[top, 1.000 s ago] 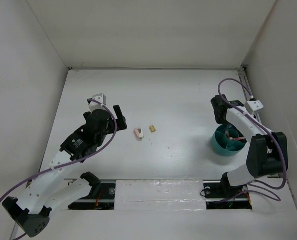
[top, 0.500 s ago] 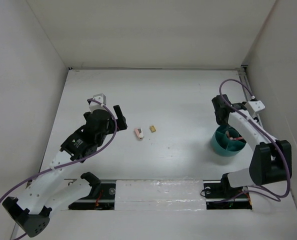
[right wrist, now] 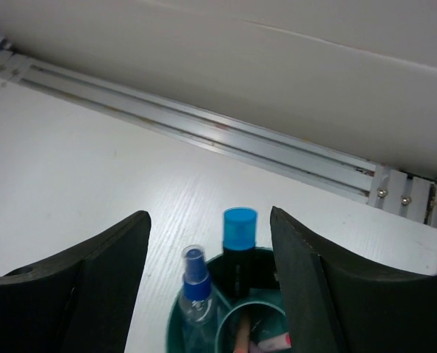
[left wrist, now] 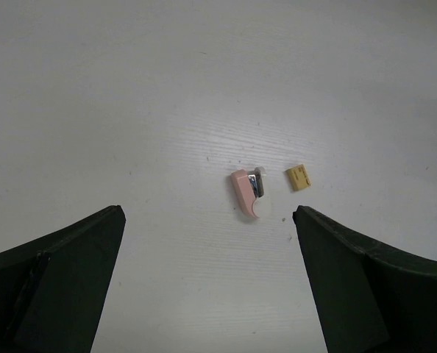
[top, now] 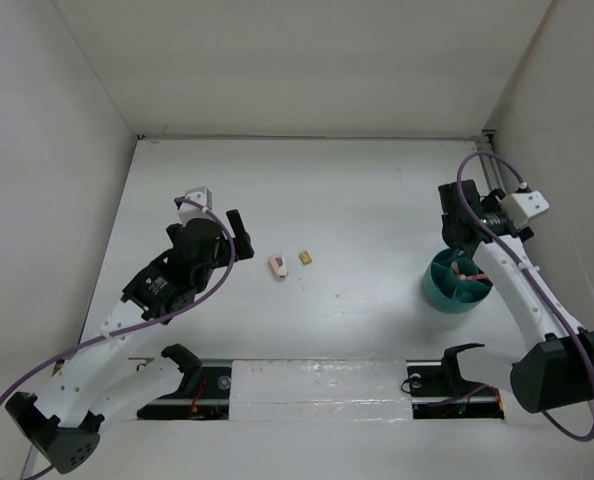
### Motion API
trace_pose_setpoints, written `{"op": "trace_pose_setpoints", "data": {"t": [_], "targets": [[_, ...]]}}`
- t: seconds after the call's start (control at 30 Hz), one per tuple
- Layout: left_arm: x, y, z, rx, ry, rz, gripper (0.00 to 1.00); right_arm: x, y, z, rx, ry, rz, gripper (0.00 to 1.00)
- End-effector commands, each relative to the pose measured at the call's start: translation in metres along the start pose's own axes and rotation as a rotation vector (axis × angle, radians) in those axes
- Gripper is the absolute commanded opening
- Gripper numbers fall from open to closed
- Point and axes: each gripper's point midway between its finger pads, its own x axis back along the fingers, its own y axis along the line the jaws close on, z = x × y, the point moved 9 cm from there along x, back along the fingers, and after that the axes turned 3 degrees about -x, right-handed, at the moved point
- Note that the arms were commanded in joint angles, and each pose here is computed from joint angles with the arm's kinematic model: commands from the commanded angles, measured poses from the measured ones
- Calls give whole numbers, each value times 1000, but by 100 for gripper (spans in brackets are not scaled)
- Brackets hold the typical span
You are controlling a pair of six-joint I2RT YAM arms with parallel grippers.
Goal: Sort the stationery into containers
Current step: Place the pen in the storage box, then pick up the stationery from the center of the board.
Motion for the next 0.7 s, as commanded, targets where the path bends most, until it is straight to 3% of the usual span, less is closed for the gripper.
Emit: {"op": "trace_pose_setpoints", "data": {"t": [0.0, 0.1, 0.3, 0.37, 0.5, 0.67], "targets": [[0, 0, -5, 18, -26, -28, 100, 21, 18, -32, -34, -6, -118, 72], [0, 3, -5, 24, -34, -58, 100, 44, 30, -50, 9, 4, -263, 71], [-1, 5, -7, 33, -39, -109, 100, 109, 54, -53, 136, 130, -724, 59], [-2, 7, -9, 45, -56, -133, 100, 131, 65, -36, 204, 170, -808, 55], [-2, 9, -8, 58, -63, -160, 100, 207, 82, 20, 351, 218, -976, 58], [0, 14, -12, 71, -94, -217, 100, 263, 108, 72, 385, 281, -1124, 59]]}}
